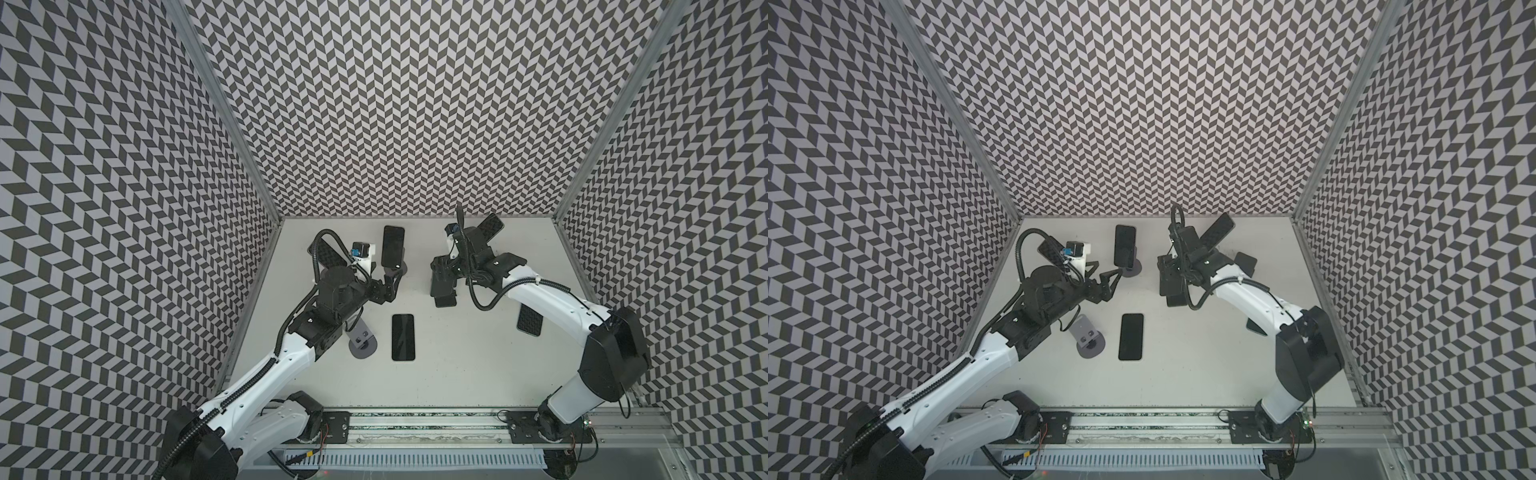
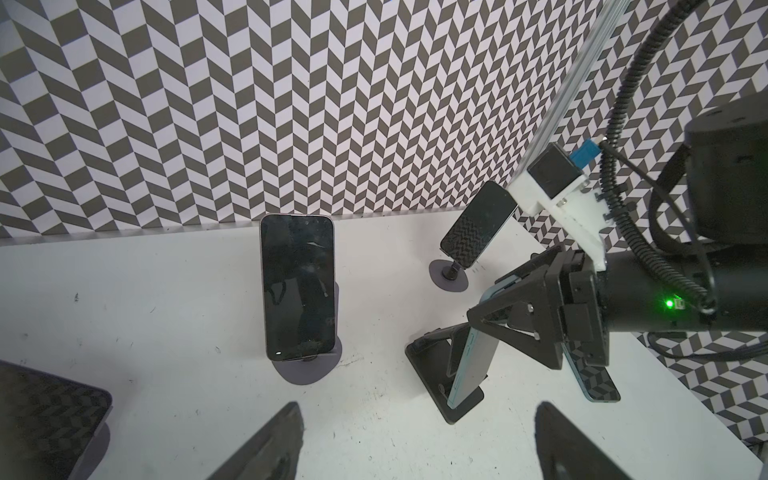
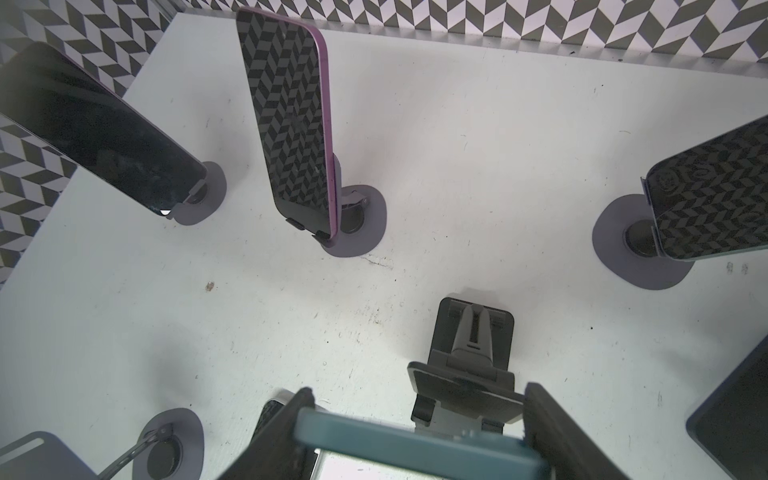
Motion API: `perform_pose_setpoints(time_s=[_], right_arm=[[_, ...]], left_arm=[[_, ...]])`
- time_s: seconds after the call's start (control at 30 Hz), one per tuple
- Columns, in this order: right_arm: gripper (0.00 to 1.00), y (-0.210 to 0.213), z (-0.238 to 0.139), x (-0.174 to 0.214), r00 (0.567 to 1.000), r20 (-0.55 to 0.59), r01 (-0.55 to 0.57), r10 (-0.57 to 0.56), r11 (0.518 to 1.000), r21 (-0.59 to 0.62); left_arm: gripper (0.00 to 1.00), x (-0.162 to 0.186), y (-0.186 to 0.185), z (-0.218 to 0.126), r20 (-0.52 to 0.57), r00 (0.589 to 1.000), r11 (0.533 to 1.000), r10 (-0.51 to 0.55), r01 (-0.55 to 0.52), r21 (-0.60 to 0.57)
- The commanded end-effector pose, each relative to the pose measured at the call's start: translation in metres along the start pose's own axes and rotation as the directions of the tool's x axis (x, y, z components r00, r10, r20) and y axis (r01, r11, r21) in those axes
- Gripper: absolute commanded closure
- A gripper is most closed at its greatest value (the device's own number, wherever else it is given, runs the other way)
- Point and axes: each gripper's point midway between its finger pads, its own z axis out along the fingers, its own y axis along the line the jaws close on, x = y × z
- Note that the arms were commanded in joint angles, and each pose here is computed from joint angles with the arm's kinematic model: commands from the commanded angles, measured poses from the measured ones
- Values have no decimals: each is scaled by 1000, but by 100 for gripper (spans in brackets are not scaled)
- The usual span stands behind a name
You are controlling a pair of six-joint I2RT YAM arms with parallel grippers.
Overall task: Remove the phone from the phone stand
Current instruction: 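Pull the teal-edged phone up out of its stand with the right gripper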
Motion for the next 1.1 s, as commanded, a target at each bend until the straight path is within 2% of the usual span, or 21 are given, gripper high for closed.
perform_pose_setpoints(time_s=[0.0,0.53,1.07], right_arm=[[48,4,-21,-25,996,92,1,2,1000,-29],[50,4,-33,-27,996,92,-1,4,1000,-32],[50,-2,-70,-5,996,73,-52,55,998,-39]], left_arm=[[13,-21,-6,-1,51,999,1000,0,-1,20],[14,-26,-11,-1,61,998,999,12,-15,41],[15,-26,-47,8,46,989,982,141,-146,120]])
